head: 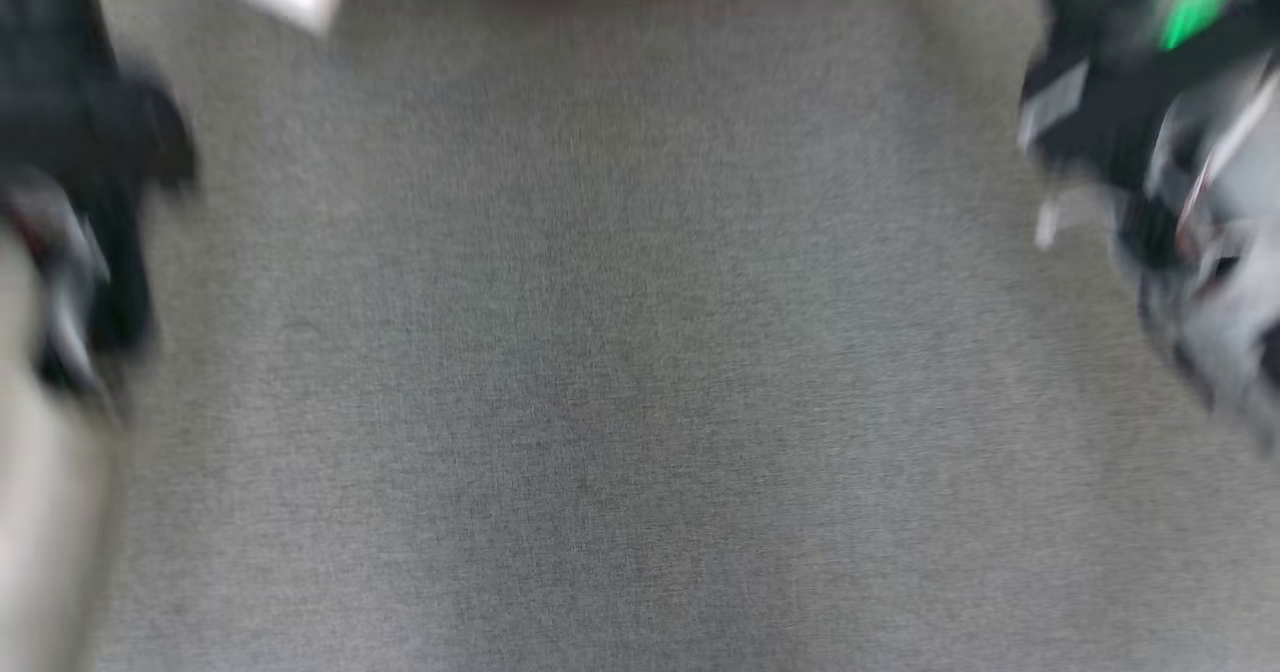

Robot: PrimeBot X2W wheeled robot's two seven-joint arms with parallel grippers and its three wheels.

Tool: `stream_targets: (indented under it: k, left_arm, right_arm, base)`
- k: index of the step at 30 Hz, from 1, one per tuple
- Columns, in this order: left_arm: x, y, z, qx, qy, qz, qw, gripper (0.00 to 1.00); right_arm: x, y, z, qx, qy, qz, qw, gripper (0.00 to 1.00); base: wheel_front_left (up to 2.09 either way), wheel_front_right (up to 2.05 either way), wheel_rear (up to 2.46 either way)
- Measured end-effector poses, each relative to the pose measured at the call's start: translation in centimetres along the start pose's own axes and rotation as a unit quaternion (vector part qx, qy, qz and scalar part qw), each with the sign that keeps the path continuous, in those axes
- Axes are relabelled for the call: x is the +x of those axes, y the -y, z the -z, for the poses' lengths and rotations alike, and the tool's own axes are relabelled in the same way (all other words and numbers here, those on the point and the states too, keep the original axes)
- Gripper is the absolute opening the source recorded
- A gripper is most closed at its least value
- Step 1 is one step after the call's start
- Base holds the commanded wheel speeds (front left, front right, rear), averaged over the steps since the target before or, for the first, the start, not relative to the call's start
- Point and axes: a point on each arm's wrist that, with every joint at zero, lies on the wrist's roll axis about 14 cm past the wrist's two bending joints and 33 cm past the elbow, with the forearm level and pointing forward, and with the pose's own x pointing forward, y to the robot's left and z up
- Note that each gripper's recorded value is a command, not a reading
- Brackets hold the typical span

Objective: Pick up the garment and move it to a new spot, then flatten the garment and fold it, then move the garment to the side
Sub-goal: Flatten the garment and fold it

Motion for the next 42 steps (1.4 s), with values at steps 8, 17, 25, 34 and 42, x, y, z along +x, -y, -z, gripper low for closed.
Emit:
stream_targets:
  k: [8, 17, 25, 34, 42]
  left_arm:
    - [-12.2, -0.4, 1.4, -0.055, -0.054, -0.080, 0.994, 0.00]
    - [-22.0, 1.0, 3.2, -0.106, -0.122, -0.134, 0.978, 0.00]
    - [-28.2, 2.1, 3.8, -0.123, -0.157, -0.167, 0.965, 0.00]
    - [-32.5, 3.1, 3.4, -0.126, -0.181, -0.170, 0.960, 0.00]
    - [-28.1, 4.5, 3.1, -0.100, -0.175, -0.087, 0.976, 0.00]
  right_arm:
    - [-9.7, -0.2, 5.2, 0.049, -0.068, 0.039, 0.996, 0.00]
    - [-19.0, 0.0, 8.2, 0.086, -0.106, 0.102, 0.985, 0.00]
    - [-24.8, -1.1, 10.5, 0.082, -0.141, 0.126, 0.979, 0.00]
    - [-30.4, -2.5, 13.1, 0.085, -0.201, 0.141, 0.966, 0.00]
    - [-28.8, -3.1, 12.9, 0.093, -0.199, 0.134, 0.966, 0.00]
  base:
    - [0.00, 0.00, 0.00]
    - [0.00, 0.00, 0.00]
    - [0.00, 0.00, 0.00]
    - [0.00, 0.00, 0.00]
    - [0.00, 0.00, 0.00]
